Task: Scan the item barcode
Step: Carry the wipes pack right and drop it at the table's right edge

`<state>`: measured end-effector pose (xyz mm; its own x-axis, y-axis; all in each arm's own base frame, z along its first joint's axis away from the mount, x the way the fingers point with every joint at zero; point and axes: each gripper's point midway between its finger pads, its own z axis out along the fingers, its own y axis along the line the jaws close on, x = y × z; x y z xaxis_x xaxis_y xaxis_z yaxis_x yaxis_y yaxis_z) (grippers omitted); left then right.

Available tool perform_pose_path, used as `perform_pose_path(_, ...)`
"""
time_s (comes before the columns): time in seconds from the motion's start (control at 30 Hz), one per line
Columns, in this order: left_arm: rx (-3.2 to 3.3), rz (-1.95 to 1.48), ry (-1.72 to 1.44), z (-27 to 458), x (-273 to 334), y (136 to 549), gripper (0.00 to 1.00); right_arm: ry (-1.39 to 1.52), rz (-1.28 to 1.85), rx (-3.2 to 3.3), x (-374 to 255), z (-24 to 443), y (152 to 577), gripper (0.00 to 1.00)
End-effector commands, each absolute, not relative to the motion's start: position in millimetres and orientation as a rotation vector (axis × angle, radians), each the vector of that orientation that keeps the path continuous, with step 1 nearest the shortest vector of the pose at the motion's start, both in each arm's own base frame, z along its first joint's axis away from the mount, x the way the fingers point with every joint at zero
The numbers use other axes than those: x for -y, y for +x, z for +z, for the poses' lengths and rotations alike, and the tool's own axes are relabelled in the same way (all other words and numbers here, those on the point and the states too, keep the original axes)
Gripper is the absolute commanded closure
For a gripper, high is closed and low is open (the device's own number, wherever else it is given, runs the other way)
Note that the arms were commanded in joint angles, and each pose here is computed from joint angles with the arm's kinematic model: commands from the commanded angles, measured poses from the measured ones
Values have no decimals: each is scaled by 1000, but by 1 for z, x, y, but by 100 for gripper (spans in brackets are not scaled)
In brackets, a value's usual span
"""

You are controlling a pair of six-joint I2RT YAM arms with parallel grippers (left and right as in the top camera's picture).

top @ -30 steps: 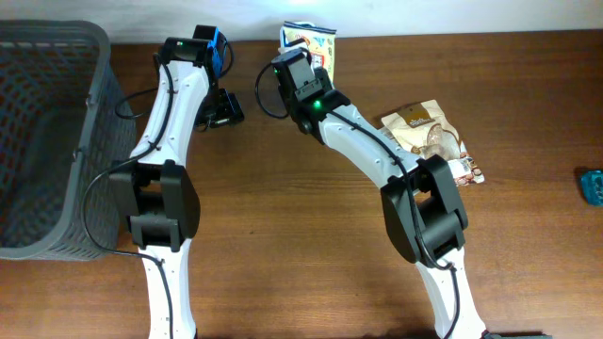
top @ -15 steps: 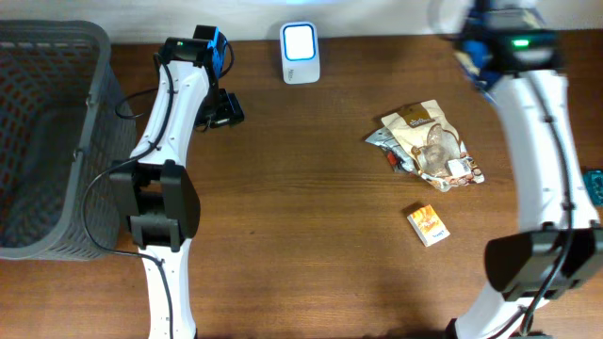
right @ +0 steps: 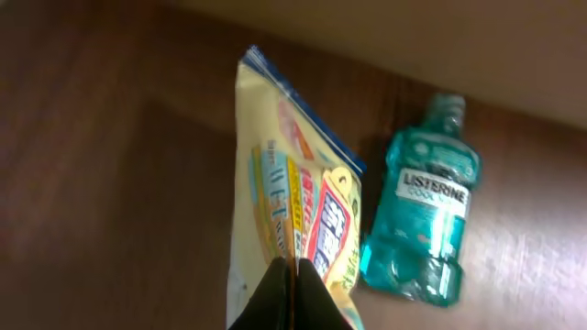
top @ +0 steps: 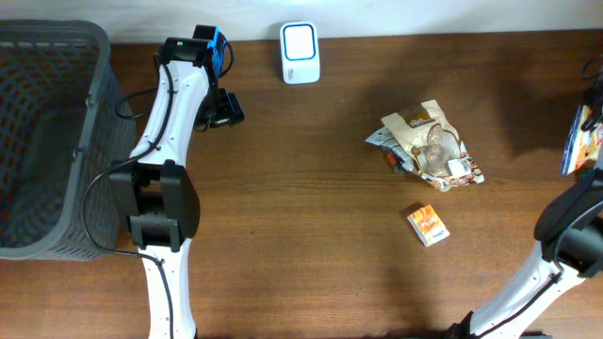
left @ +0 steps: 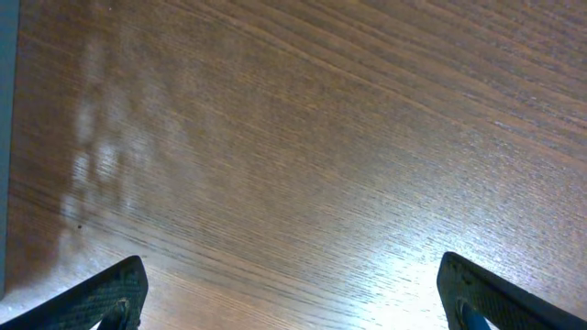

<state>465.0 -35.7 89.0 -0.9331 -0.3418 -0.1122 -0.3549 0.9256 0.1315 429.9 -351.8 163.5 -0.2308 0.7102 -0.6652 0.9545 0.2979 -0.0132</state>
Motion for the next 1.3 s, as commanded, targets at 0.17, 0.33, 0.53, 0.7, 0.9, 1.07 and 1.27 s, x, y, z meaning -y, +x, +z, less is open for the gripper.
perform_pose_path(0.17, -2983, 239, -553, 90, 35, 468, 1, 1499, -765, -1983, 397, 138, 413, 88)
perform_pose_path(0.33, -2983, 239, -553, 90, 35, 468, 1, 1457, -761, -2085, 397, 134, 404, 64)
perform_pose_path(0.53, -2983, 239, -553, 90, 35, 468, 1, 974, -149, -2479, 306, 101, 468, 81)
perform_pose_path(0.7, -2983, 239, -553, 90, 35, 468, 1, 1112, -17, -2585, 280, 65, 453, 96)
perform_pose_path(0.9, -2983, 239, -553, 90, 35, 468, 1, 1211, 68, -2675, 266, 19, 441, 96)
perform_pose_path(1.07, -2983, 239, -553, 90, 35, 468, 1, 1367, -196, -2581, 307, 5, 429, 96)
perform_pose_path(1.27, -2983, 239, -553, 90, 35, 468, 1, 1389, -223, -2496, 333, 10, 429, 96)
